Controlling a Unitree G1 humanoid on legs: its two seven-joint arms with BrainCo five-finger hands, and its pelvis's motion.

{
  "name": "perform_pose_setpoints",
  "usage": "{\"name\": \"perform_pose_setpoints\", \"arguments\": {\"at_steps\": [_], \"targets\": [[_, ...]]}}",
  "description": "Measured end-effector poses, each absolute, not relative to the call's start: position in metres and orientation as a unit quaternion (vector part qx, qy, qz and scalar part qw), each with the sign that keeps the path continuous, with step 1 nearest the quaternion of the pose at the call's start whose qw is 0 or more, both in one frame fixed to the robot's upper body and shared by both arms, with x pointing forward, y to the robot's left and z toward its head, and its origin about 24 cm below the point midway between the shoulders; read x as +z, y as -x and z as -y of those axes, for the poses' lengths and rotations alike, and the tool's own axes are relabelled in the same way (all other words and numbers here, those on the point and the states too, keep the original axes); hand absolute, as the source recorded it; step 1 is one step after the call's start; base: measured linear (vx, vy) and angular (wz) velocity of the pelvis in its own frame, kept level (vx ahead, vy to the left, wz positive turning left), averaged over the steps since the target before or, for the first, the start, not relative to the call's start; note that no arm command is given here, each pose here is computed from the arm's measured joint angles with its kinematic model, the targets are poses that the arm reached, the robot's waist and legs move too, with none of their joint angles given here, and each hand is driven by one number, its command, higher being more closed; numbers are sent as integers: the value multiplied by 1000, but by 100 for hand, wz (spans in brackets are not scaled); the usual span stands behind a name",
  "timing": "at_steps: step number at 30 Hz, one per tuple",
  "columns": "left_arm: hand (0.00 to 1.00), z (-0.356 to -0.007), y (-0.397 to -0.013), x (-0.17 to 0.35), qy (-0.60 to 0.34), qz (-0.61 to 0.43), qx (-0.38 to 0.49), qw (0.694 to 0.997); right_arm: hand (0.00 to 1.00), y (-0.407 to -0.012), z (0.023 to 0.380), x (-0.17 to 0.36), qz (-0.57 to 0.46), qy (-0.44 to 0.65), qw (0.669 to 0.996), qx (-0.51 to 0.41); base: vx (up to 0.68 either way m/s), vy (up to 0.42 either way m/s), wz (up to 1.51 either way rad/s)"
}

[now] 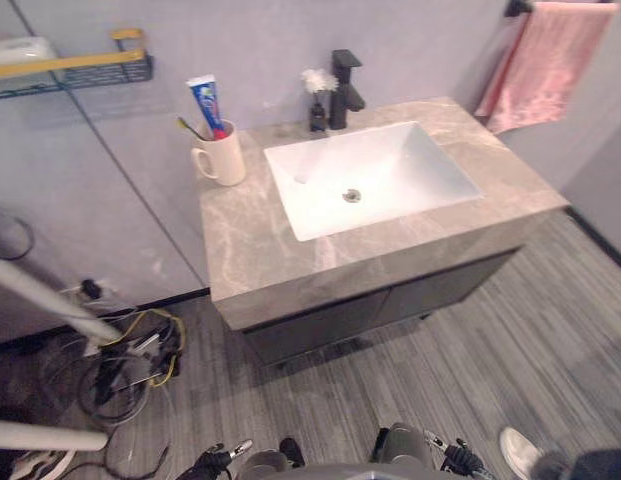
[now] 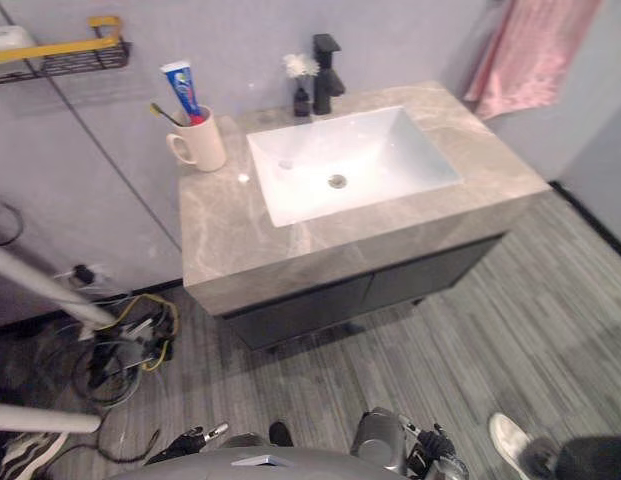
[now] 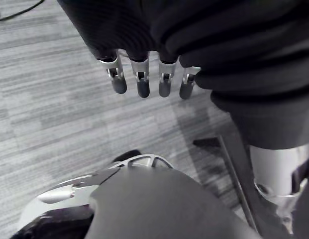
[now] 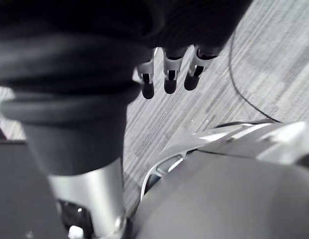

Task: Organize washtable

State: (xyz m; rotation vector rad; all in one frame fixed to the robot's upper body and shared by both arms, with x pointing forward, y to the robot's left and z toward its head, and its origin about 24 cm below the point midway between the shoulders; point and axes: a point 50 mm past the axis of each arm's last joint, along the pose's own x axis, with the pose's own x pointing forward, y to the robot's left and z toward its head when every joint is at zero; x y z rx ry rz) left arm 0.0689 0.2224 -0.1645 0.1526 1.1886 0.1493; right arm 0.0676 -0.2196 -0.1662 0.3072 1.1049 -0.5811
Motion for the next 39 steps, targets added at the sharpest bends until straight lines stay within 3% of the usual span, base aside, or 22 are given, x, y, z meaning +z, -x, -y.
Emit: {"name": "perform_pose_setpoints", "arguments": {"at_steps": [3,9,12,21,27,34,39], "targets": [[0,-227,-68,-164,-61,-559,90,822,0,-71,213,-168,-523,-148,798,-260,210,-204,-150],[0,-230,-80,-161,-19,-539,135,831,0,-119,193,-160,-497,-115,842,-176,-119,-163,-188],[0,-212,-82,-164,3,-537,130,833,0,-115,205,-159,-497,-97,842,-185,-203,-9,-128],[0,-206,-46,-171,40,-567,171,805,0,-101,216,-159,-495,-84,843,-193,-69,-209,-203],[0,-210,-47,-169,73,-550,200,807,0,-85,218,-162,-504,-102,830,-215,165,-51,-169],[0,-219,-89,-158,59,-493,186,848,0,-97,204,-155,-455,-141,854,-209,50,-64,-121],[0,-194,-111,-159,67,-490,140,858,0,-101,212,-154,-443,-164,847,-245,-38,-85,-128]]}}
